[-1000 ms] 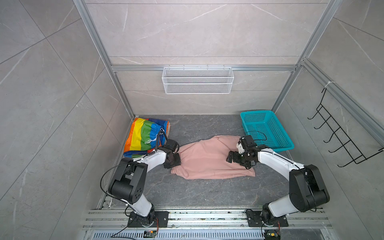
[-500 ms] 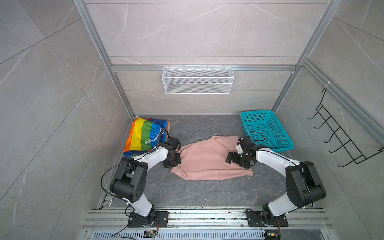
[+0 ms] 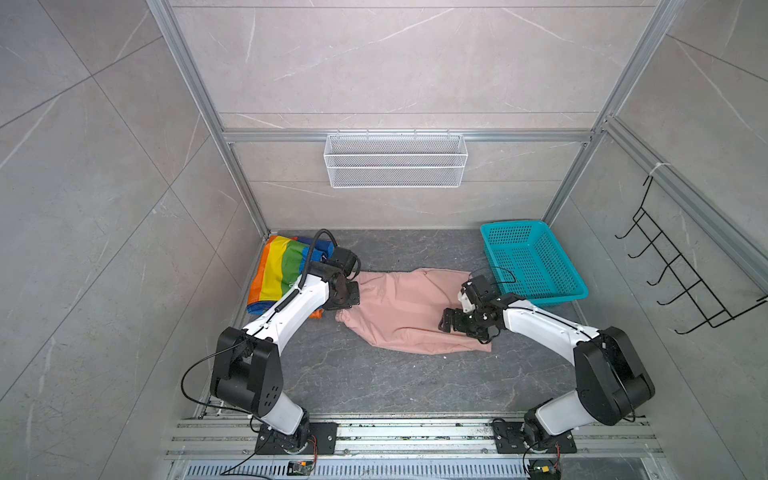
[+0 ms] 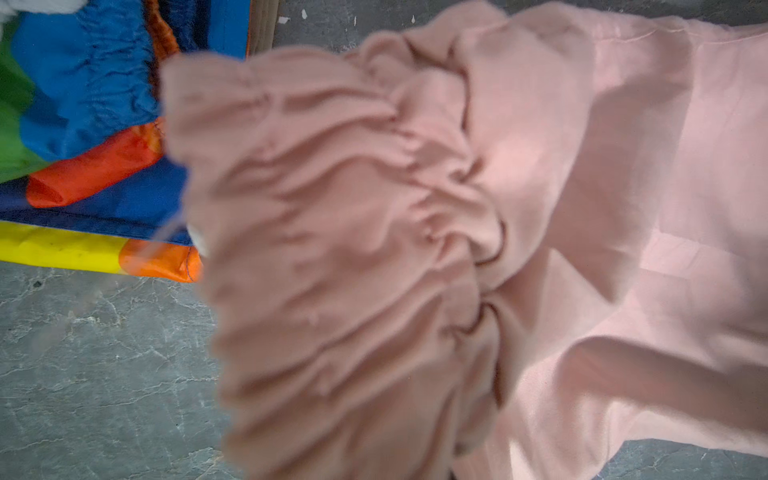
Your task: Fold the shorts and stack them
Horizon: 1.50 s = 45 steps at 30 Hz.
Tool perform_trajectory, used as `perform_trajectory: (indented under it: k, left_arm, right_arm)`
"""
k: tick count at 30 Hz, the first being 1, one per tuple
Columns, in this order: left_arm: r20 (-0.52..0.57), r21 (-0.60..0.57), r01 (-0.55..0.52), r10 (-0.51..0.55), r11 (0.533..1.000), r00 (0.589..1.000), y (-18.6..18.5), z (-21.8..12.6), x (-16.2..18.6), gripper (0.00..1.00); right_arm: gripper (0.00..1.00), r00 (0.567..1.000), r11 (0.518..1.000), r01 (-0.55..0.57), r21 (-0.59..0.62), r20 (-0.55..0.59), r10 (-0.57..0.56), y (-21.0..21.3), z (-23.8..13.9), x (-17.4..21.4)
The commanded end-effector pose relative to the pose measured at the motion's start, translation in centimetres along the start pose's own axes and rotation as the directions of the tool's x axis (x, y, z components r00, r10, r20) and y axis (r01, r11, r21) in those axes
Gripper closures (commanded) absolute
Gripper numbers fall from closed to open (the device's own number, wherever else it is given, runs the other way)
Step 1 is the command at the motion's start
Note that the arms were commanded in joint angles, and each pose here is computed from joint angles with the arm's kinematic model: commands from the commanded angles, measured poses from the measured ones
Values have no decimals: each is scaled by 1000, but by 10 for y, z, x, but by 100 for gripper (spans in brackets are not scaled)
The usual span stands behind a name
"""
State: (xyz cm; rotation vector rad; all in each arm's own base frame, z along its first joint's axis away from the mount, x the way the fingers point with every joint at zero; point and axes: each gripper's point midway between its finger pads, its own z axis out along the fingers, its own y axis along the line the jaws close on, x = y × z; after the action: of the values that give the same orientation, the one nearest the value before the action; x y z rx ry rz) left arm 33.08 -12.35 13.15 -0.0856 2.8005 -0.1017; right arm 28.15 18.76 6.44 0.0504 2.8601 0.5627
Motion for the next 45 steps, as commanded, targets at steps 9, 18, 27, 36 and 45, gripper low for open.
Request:
perform_trajectory:
  k: [9,18,27,36,45]
  left_arm:
    - [28,-1,-10,10,1000,1000,4,-15,-1,100]
    - [17,56,73,-74,996,997,9,-2,1,100]
    - [-7,127,195,-196,973,981,28,11,0,100]
    - [26,135,211,-216,968,976,44,-3,-14,100]
    - [80,15,119,-120,993,990,61,-34,-34,100]
  right_arm:
    - [1,995,988,12,-157,97,3,92,-12,-49]
    - [1,998,973,58,-221,-22,-65,155,36,5]
    - [1,990,987,54,-151,-122,-73,127,71,72]
    - [1,986,987,121,-101,-104,-131,119,55,75]
    - [1,997,995,69,-71,43,-66,90,-5,-15]
